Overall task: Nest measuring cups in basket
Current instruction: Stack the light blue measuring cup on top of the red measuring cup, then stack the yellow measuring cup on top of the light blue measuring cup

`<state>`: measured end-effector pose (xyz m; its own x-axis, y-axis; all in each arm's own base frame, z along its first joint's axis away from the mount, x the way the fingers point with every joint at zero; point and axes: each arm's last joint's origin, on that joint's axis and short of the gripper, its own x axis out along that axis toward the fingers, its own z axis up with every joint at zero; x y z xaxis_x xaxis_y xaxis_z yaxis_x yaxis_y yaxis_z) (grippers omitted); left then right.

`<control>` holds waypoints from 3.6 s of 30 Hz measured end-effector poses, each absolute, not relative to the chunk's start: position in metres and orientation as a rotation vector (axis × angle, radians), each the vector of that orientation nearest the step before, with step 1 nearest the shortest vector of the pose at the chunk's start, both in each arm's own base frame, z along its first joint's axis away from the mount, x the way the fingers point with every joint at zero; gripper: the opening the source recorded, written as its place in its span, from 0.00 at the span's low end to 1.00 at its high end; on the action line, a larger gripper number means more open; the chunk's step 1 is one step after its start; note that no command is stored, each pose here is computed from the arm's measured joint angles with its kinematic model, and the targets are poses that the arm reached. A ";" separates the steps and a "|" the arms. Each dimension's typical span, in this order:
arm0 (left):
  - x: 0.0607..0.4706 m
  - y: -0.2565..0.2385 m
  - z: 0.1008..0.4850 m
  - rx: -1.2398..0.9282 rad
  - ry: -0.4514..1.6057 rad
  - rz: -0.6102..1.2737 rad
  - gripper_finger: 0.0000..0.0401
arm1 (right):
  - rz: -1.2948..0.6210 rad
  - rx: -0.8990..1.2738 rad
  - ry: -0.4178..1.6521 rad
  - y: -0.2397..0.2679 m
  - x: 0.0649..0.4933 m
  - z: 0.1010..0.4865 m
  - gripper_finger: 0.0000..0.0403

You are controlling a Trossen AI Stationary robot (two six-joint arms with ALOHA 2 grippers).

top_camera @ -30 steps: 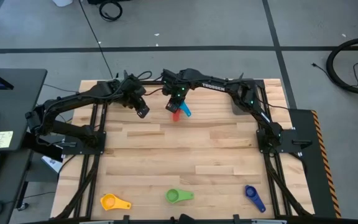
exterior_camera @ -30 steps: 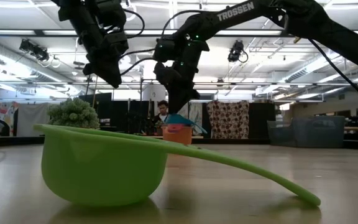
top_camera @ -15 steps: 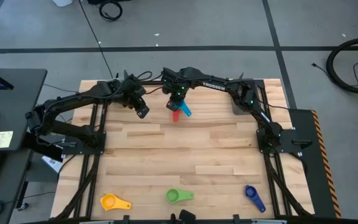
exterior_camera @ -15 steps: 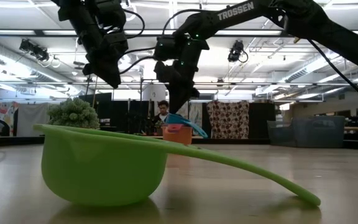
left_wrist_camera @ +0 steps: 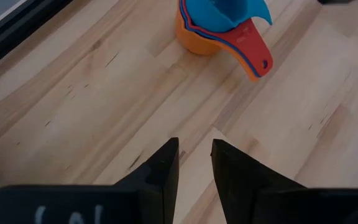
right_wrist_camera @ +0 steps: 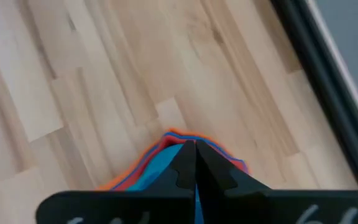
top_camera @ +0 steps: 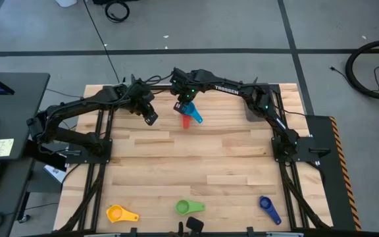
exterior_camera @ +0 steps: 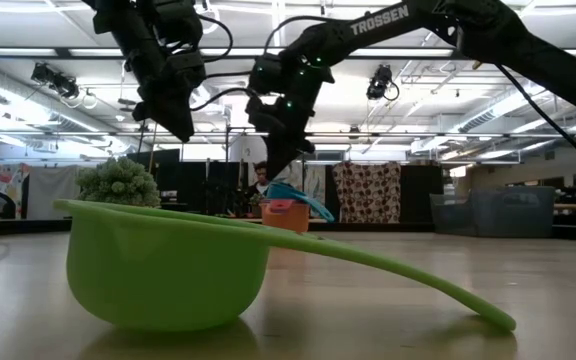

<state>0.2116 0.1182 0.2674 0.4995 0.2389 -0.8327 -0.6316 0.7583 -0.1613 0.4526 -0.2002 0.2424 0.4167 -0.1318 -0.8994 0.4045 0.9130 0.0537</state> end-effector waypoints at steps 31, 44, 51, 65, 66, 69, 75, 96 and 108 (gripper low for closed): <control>0.246 0.129 0.236 -0.567 0.917 0.480 0.25 | -0.413 0.412 1.330 -0.192 0.414 0.263 0.00; 0.290 0.146 0.168 -0.662 0.958 0.367 0.25 | -0.378 0.476 1.489 -0.201 0.397 0.219 0.00; 0.301 0.151 0.155 -0.649 0.919 0.352 0.25 | -0.320 0.511 1.510 -0.201 0.393 0.195 0.00; 0.311 0.155 0.132 -0.559 0.916 0.266 0.25 | -0.210 0.569 1.467 -0.196 0.396 0.184 0.00; 0.312 0.155 0.130 -0.563 0.913 0.253 0.25 | -0.206 0.565 1.465 -0.196 0.397 0.184 0.00; 0.316 0.156 0.124 -0.571 0.894 0.221 0.25 | -0.194 0.574 1.458 -0.196 0.397 0.185 0.00; 0.321 0.156 0.123 -0.570 0.849 0.154 0.25 | -0.120 0.595 1.419 -0.193 0.401 0.185 0.00; 0.327 0.157 0.123 -0.519 0.787 0.110 0.25 | -0.021 0.596 1.341 -0.185 0.411 0.188 0.00; 0.311 0.151 0.152 -0.549 0.846 0.120 0.25 | -0.061 0.481 1.415 -0.152 0.368 0.274 0.00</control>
